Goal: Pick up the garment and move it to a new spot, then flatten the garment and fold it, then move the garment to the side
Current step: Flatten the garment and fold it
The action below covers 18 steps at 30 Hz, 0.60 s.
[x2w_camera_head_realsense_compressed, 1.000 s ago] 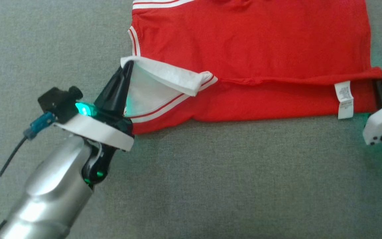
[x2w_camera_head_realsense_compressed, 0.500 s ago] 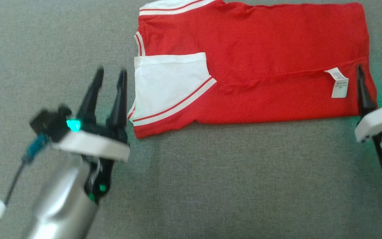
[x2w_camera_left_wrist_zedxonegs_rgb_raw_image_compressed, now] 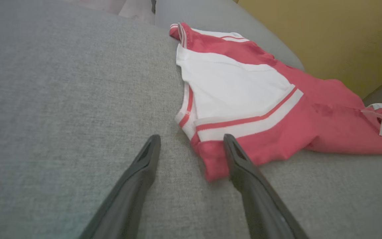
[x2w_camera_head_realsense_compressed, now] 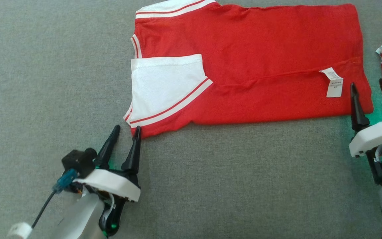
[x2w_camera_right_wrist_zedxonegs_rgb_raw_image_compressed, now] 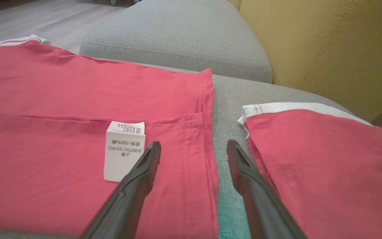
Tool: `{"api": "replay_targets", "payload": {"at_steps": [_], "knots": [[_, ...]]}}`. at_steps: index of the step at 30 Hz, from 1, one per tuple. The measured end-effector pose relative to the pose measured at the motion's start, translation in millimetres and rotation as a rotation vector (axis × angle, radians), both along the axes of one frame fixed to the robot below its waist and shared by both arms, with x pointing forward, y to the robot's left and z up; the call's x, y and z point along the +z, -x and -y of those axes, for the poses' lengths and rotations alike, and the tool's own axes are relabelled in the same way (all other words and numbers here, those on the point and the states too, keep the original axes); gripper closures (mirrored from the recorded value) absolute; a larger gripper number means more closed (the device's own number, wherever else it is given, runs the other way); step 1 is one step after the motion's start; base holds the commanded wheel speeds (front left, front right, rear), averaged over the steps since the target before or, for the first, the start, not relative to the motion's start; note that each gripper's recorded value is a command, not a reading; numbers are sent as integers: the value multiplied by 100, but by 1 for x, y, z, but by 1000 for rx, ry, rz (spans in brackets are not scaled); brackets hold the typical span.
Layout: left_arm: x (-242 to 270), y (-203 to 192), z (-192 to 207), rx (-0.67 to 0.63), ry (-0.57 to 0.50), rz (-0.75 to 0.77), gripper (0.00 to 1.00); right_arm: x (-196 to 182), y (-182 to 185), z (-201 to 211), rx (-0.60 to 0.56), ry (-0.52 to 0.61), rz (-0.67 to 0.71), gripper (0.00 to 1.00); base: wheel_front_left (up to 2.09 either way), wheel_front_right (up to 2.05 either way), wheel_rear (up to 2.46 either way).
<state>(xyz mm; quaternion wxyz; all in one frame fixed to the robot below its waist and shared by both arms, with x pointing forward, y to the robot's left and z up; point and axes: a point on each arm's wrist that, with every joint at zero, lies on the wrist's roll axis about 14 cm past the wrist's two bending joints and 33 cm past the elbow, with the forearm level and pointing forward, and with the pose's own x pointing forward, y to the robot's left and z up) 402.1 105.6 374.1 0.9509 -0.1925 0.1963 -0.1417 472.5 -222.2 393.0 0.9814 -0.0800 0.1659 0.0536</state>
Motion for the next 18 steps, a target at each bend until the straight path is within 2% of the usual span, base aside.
{"api": "replay_targets", "payload": {"at_steps": [4, 5, 6, 7, 8, 18], "knots": [[-8, -2, 7, -37, -15, -40, 0, -4, 1, 4, -8, 15, -16, 0, 0, 0, 0], [-8, -3, 8, -42, -16, -47, 9, -4, 2, 5, -10, 16, -19, 0, 0, 0, 0], [-9, -3, 11, -52, -17, -51, 42, -5, 2, 5, -11, 16, -22, 0, 0, 0, 0], [-9, -3, 13, -61, -16, -54, 65, -6, 3, 5, -12, 16, -28, 0, 0, 0, 0], [-8, -3, 15, -71, -13, -57, 100, -8, 3, 6, -15, 17, -38, 0, 0, 0, 0], [2, 8, 14, -118, -16, -28, 100, -34, 17, 1, -39, -30, -192, 0, 0, 0, 0]]}}
